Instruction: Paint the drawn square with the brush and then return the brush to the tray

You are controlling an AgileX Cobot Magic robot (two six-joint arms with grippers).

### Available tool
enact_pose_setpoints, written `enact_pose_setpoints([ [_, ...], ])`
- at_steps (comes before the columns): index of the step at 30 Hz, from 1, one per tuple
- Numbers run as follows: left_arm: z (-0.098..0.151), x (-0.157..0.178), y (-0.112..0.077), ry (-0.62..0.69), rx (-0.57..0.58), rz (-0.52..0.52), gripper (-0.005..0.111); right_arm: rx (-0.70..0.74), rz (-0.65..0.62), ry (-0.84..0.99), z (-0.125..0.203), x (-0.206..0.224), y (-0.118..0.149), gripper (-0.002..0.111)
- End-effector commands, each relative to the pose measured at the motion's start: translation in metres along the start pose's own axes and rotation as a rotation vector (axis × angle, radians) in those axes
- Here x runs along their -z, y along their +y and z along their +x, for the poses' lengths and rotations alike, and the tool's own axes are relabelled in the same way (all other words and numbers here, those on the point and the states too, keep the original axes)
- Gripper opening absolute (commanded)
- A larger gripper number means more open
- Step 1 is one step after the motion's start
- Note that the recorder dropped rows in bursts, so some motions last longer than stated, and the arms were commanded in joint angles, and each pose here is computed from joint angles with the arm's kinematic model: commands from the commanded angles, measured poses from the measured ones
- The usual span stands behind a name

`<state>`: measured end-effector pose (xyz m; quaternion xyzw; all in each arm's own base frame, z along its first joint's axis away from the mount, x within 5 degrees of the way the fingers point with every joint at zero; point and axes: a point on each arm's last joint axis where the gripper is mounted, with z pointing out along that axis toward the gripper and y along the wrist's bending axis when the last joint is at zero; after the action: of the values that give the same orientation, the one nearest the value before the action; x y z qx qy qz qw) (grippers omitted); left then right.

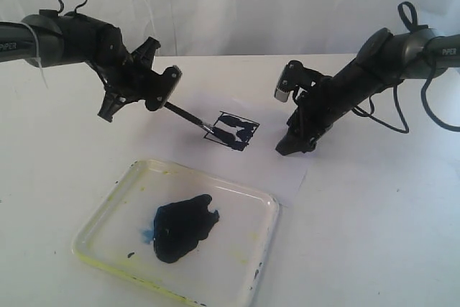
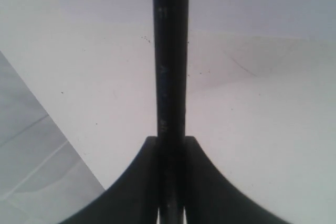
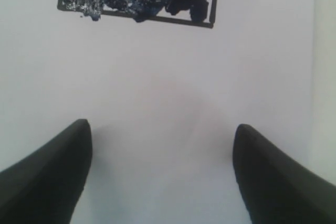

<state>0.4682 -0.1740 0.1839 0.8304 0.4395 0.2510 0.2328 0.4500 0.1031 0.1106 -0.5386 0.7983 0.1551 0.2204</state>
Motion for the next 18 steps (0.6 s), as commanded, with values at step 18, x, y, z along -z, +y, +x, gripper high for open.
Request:
enact_pose_setpoints([
  [18,0.0067,-0.0002,-0.0076,0.005,0.009,0.055,0.000,-0.005,-0.035,0.098,0.0210,-0.0179,0.0026,0.070],
])
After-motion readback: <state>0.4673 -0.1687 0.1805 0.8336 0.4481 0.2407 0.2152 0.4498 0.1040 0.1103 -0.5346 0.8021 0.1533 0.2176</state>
